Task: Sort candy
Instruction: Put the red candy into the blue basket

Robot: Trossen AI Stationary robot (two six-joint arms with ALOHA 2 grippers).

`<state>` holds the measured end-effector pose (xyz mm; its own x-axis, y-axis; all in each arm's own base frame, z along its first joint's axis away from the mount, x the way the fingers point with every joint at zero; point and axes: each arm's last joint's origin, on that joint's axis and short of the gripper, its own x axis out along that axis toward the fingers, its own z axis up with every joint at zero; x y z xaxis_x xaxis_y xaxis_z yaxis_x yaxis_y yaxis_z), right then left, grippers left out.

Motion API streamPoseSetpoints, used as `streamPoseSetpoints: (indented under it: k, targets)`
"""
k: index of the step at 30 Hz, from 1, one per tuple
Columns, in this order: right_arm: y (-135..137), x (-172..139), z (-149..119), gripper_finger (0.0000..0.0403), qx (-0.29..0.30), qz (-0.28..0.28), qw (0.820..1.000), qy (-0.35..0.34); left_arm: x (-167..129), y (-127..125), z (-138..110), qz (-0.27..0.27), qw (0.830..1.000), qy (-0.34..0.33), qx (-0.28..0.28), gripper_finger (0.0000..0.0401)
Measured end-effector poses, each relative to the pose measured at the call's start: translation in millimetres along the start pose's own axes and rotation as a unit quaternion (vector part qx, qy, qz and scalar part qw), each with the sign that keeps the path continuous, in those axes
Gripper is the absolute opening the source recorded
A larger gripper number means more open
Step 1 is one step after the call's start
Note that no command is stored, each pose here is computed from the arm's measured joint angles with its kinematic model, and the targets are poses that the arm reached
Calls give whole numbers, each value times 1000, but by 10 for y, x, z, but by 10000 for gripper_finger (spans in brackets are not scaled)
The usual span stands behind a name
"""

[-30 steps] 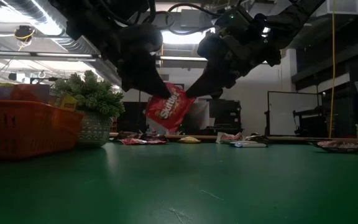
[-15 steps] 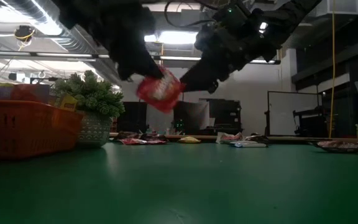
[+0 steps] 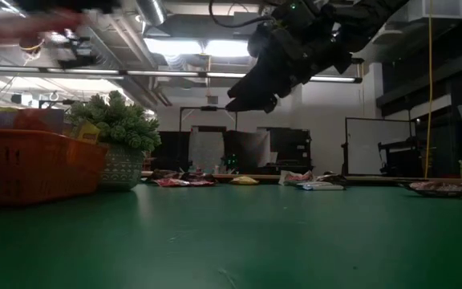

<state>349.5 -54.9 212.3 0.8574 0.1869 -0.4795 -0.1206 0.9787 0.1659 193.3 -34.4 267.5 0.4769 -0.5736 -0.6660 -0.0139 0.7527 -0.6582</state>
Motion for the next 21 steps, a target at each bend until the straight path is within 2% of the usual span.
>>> streamPoseSetpoints:
  k: [3, 6, 8, 14, 18, 21]
  targets:
    - [0, 0, -21, 253, 4, 0, 1000, 11, -27, -103, -178, -13, 993, 54, -108, 0]
    - [1, -1, -37, 253, 7, 0, 1000, 18, 1, -207, -309, 0, 973, 89, -215, 0]
    - [1, -1, -43, 253, 7, 0, 1000, 21, 38, -281, -391, 8, 958, 114, -264, 0]
    - [1, -1, -42, 253, 7, 0, 1000, 21, 117, -450, -615, 37, 931, 175, -319, 7]
    - [1, -1, -44, 253, 8, 0, 1000, 22, 126, -486, -739, 74, 907, 202, -363, 33]
    - [1, -1, -50, 253, 9, 0, 1000, 25, 123, -494, -808, 97, 895, 218, -377, 57]
